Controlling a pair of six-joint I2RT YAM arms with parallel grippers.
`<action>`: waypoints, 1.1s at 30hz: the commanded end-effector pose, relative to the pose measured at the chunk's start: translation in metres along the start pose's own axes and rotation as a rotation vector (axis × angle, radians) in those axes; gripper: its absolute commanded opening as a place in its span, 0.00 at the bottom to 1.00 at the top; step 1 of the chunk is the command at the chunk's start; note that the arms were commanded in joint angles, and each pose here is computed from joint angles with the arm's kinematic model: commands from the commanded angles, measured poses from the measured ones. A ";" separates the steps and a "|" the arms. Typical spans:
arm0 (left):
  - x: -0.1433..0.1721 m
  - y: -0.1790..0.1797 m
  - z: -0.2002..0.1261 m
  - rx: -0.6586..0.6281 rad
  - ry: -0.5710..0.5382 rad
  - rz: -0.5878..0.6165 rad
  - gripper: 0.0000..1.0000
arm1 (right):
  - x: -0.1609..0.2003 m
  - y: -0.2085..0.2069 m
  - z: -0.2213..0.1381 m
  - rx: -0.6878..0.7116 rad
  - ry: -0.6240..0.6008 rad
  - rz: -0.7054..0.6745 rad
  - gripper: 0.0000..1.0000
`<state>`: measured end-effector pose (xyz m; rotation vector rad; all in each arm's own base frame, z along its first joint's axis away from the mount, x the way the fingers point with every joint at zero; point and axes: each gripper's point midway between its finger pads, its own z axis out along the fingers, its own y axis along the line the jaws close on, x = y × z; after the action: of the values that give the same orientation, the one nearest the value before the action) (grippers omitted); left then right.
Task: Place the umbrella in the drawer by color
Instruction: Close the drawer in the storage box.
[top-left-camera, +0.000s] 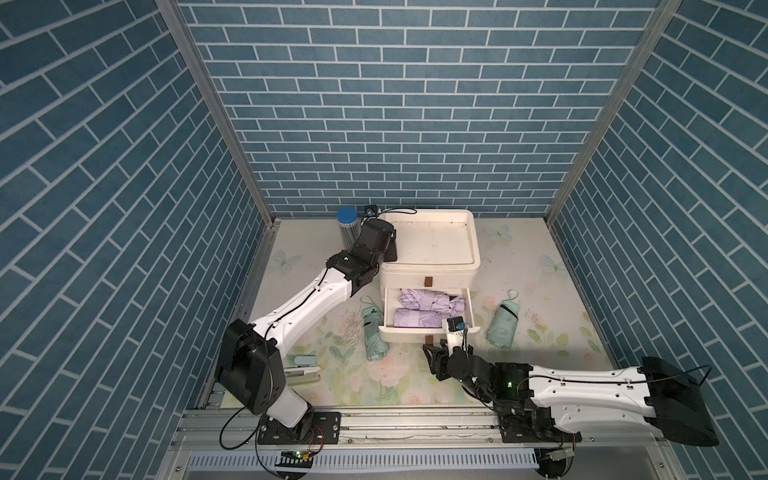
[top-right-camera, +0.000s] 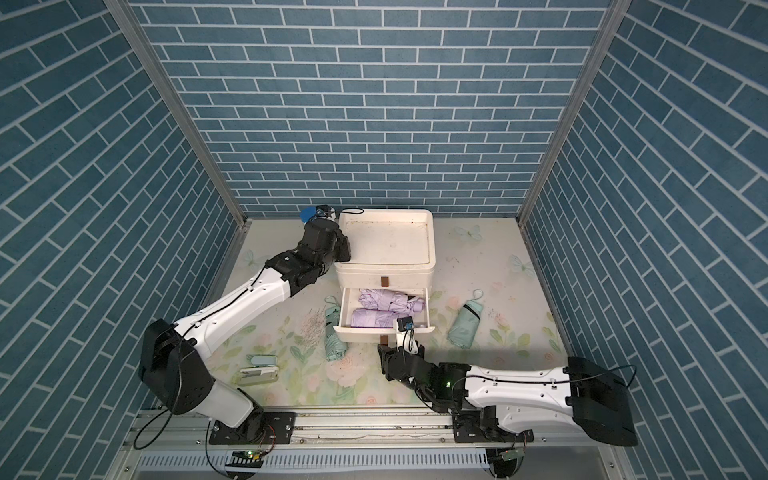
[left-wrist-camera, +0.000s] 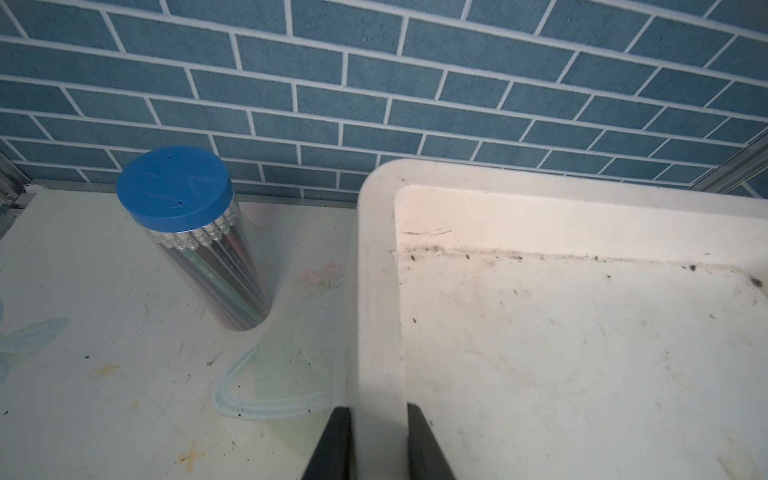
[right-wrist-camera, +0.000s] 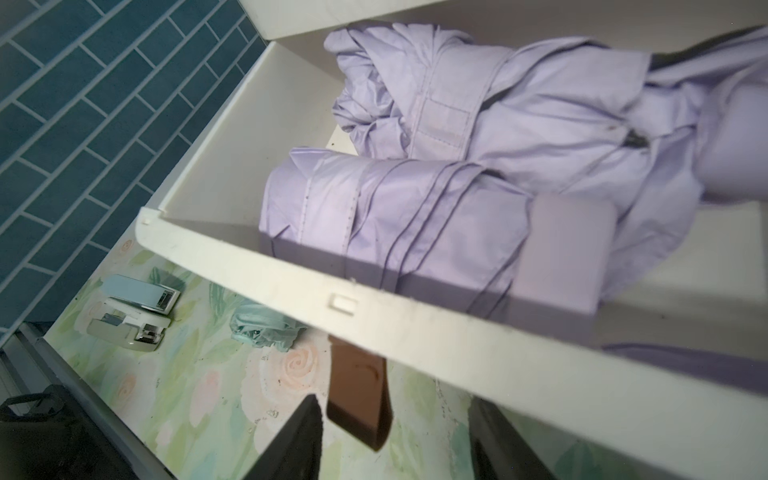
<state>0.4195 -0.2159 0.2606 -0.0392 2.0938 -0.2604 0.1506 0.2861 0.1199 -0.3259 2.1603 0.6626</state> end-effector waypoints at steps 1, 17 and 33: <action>0.020 -0.019 0.001 0.072 0.060 -0.007 0.06 | -0.032 0.005 0.002 0.040 -0.090 -0.023 0.57; 0.040 -0.019 0.002 0.046 0.104 -0.106 0.00 | -0.063 -0.028 0.015 0.098 -0.116 0.036 0.52; 0.053 -0.030 0.000 0.102 0.148 -0.048 0.00 | -0.100 0.008 0.030 -0.001 -0.174 -0.007 0.31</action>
<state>0.4199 -0.2102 0.2590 -0.1753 2.0702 -0.2544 0.1948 0.2844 0.1108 -0.3615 2.2315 0.5430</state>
